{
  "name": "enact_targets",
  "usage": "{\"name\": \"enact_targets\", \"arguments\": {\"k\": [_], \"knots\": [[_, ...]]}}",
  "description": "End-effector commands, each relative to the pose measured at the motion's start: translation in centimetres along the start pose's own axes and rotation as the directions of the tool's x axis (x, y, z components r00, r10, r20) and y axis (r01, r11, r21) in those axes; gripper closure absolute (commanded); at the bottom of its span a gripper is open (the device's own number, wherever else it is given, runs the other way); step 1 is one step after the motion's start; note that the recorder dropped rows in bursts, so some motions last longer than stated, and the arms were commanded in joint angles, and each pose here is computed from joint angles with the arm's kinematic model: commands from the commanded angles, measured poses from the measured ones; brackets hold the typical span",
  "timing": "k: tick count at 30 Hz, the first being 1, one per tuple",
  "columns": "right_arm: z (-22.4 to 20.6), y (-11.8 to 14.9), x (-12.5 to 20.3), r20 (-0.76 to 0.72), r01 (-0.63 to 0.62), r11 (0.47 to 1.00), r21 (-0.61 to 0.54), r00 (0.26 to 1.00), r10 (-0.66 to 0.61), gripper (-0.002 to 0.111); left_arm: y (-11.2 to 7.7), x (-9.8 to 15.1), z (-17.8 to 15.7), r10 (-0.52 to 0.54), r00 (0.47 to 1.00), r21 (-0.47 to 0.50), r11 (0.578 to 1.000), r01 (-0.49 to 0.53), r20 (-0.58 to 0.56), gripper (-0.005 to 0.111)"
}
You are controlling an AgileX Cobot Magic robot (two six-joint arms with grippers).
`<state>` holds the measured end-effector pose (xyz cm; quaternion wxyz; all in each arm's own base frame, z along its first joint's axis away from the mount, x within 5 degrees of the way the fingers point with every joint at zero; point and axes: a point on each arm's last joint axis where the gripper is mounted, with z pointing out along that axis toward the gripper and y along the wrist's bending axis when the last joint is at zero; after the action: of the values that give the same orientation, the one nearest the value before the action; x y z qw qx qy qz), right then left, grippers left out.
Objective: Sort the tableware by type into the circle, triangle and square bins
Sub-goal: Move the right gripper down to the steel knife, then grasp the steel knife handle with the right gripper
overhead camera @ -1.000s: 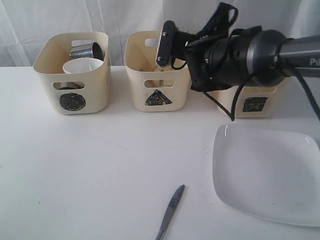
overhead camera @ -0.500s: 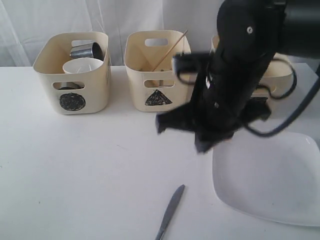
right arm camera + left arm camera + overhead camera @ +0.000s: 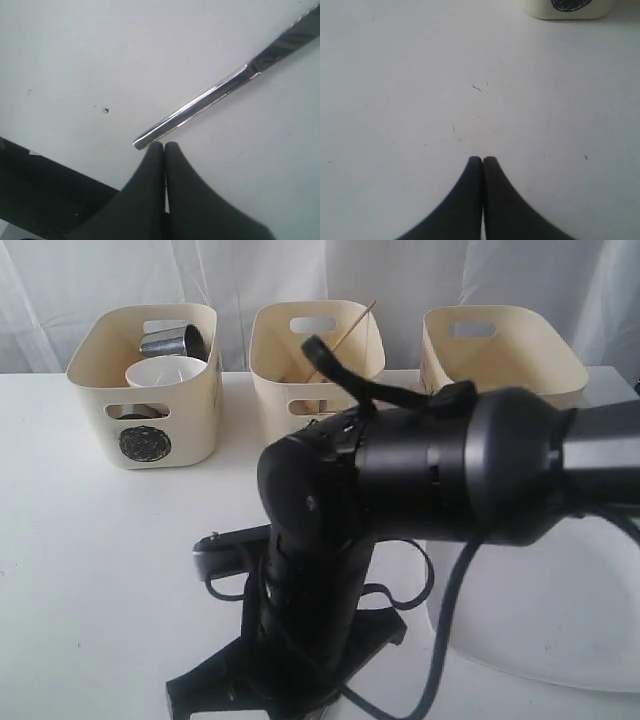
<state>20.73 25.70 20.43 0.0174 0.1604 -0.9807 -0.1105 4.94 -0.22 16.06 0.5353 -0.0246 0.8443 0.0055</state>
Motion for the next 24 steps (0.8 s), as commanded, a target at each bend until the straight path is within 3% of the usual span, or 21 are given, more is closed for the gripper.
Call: {"name": "enact_targets", "arguments": {"k": [1,5,13,14,17,18,20,21,23,24], "knots": [[1.5,0.0,-0.2,-0.02,0.083,0.996,0.033,0.996,-0.082,0.098,-0.1,0.3,0.0,-0.01,1.0,0.006,1.0,0.011,-0.023,0.107],[2.4,-0.2,-1.0,0.021,0.113,0.992,0.059,0.993,-0.115,0.086,-0.1,0.3,0.0,-0.01,1.0,0.006,1.0,0.011,-0.023,0.107],[2.4,0.5,-2.5,0.185,0.052,0.998,-0.02,0.982,-0.048,0.086,-0.1,0.3,0.0,-0.01,1.0,0.006,1.0,0.011,-0.023,0.107],[2.4,0.5,-2.6,0.191,0.026,0.999,-0.027,0.981,-0.02,0.086,-0.1,0.3,0.0,-0.01,1.0,0.006,1.0,0.011,-0.023,0.107],[2.5,0.1,-2.5,0.18,-0.241,0.97,-0.033,0.953,0.243,0.086,-0.1,0.3,0.0,-0.01,1.0,0.006,1.0,0.011,-0.023,0.107],[2.8,-0.4,-2.2,0.223,-0.399,0.917,0.011,0.895,0.387,0.086,-0.1,0.3,0.0,-0.01,1.0,0.006,1.0,0.011,-0.023,0.107],[2.9,-0.9,-1.2,0.283,-0.572,0.819,0.054,0.795,0.536,0.086,-0.1,0.3,0.0,-0.01,1.0,0.006,1.0,0.011,-0.023,0.107],[2.8,-1.0,-0.5,0.316,-0.598,0.797,0.079,0.774,0.549,0.086,-0.1,0.3,0.0,-0.01,1.0,0.006,1.0,0.011,-0.023,0.107],[2.8,0.4,0.9,0.35,-0.503,0.858,0.107,0.826,0.441,0.087,-0.1,0.3,0.0,-0.01,1.0,0.006,1.0,0.011,-0.023,0.107],[2.9,0.6,1.2,0.353,-0.491,0.863,0.119,0.833,0.426,0.087,-0.1,0.3,0.0,-0.01,1.0,0.006,1.0,0.011,-0.023,0.107]]}}
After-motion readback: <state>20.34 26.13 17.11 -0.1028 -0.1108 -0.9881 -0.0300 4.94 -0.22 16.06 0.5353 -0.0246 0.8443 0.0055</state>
